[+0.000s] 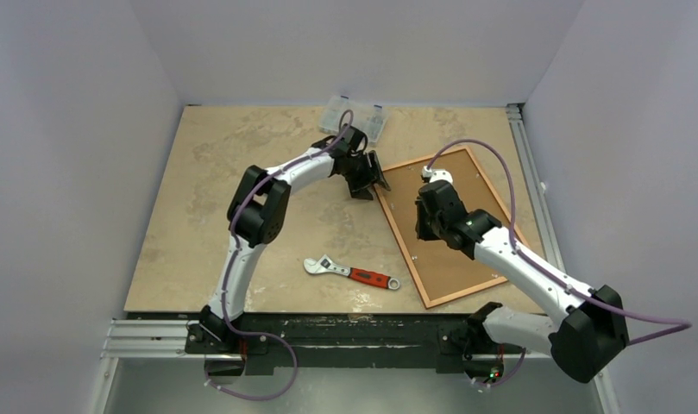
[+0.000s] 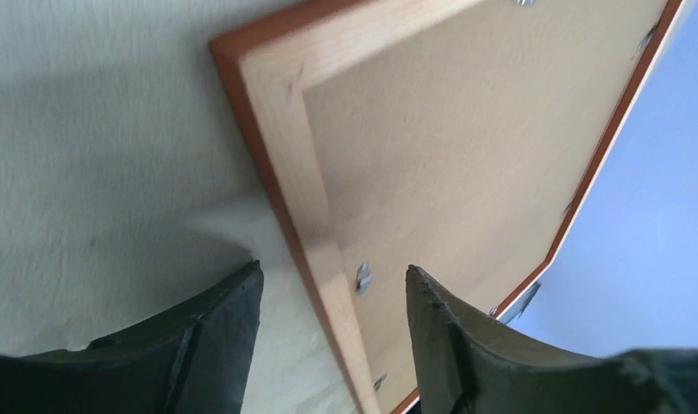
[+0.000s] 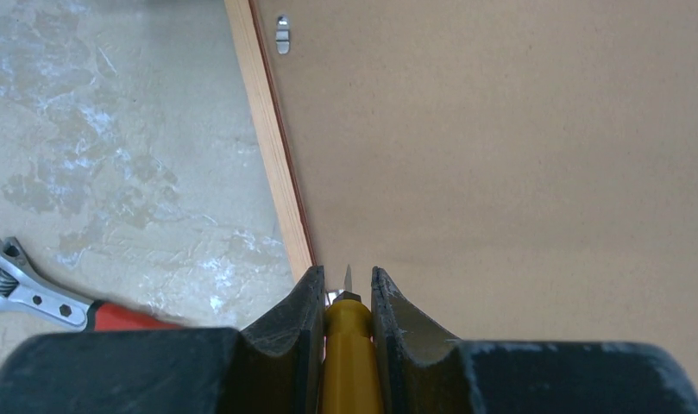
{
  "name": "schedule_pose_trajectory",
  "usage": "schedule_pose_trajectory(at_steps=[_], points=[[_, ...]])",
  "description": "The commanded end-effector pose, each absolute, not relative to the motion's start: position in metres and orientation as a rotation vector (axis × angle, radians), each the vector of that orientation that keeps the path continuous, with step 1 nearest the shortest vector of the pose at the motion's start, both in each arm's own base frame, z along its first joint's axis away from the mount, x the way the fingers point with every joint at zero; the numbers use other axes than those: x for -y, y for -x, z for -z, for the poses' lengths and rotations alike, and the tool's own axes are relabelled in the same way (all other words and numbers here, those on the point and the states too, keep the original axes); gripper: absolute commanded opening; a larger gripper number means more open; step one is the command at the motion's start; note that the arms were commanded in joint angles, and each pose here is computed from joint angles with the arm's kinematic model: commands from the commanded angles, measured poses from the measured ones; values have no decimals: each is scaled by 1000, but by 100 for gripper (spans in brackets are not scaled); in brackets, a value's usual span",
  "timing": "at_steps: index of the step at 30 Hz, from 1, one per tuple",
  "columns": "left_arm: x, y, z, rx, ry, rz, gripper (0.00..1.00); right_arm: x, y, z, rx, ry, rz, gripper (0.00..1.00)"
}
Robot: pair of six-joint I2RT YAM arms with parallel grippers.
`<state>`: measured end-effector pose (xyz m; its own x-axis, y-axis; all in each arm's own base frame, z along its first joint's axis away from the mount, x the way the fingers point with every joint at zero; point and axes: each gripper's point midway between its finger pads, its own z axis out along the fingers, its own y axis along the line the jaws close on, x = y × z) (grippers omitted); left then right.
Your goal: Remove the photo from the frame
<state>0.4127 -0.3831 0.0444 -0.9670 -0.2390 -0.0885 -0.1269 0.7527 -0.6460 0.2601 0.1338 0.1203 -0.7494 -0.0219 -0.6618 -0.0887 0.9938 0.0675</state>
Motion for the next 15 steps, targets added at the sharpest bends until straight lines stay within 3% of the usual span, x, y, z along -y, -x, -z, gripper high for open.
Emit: schedule_pose_trajectory(at_steps=[1,8,15], points=[[386,-387,-95,-2714,127,1098,64,-127,-250,-129,-2387,-26,-164,0],[401,-306,-72,-2844,102,1159,68,-119,-231,-117,-2403,-96,-194,0],[412,-280,-58,-2827,198,1116,72,-121,-226,-114,-2420,-60,-209,0]])
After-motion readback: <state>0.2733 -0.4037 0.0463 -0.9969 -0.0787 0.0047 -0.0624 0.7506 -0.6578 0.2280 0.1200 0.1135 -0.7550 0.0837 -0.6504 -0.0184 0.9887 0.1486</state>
